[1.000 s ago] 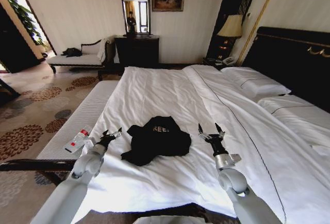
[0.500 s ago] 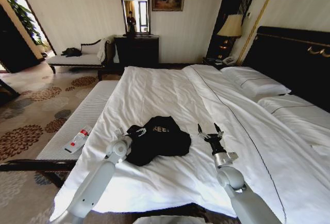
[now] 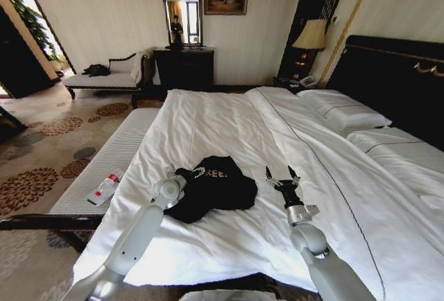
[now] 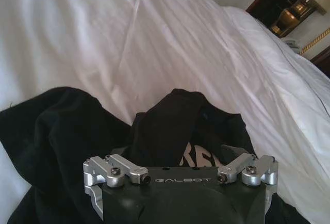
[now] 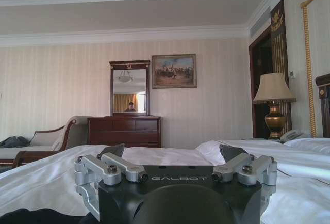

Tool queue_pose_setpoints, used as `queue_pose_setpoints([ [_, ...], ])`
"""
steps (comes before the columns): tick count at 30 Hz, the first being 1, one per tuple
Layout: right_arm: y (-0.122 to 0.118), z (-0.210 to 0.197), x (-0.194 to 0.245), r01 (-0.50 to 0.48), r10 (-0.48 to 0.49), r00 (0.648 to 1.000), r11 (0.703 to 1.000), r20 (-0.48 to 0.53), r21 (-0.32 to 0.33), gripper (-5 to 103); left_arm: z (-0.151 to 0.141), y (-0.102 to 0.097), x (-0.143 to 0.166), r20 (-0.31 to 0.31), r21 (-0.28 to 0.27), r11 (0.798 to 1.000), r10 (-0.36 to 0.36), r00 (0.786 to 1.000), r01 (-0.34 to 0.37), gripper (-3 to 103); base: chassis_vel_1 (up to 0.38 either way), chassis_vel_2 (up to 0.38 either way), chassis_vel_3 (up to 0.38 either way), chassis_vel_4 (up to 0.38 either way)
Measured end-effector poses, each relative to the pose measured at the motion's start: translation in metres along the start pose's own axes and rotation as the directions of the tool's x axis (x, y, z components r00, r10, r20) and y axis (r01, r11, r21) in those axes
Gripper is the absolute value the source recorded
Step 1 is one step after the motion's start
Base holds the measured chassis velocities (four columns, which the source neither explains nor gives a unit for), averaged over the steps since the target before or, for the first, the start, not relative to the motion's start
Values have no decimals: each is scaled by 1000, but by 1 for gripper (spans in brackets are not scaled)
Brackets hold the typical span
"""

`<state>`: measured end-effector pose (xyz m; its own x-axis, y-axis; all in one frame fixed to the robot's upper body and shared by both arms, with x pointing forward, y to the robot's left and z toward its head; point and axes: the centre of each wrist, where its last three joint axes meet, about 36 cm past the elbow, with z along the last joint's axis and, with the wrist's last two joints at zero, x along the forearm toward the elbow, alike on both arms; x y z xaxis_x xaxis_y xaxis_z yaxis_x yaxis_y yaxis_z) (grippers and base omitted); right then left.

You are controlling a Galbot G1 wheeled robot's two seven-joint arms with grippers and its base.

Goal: Fold the clothes on the bed.

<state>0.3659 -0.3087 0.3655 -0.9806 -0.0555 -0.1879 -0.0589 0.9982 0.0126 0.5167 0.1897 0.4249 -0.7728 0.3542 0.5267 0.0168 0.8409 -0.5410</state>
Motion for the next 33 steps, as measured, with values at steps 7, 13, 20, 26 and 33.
queue_pose_setpoints([
  [7,-4,-2,2,-3,3,1000,1000,4,8,100,0,0,-3,-2,4,1000,-1,1000,1,92,0,0,0,0],
  [13,-2,-1,2,-5,5,1000,1000,4,3,100,-4,5,-3,2,5,1000,-8,1000,8,64,0,0,0,0],
  [20,1,3,2,-5,5,1000,1000,-1,-4,100,-2,9,-2,-2,12,1000,-12,1000,12,43,0,0,0,0],
  [26,0,5,1,-6,6,1000,1000,-4,-2,100,-1,15,-1,-2,24,1000,-13,1000,13,22,0,0,0,0],
  [33,5,11,-3,1,-1,1000,1000,-20,-22,100,6,25,-1,2,46,999,-24,1000,24,2,0,0,0,0],
])
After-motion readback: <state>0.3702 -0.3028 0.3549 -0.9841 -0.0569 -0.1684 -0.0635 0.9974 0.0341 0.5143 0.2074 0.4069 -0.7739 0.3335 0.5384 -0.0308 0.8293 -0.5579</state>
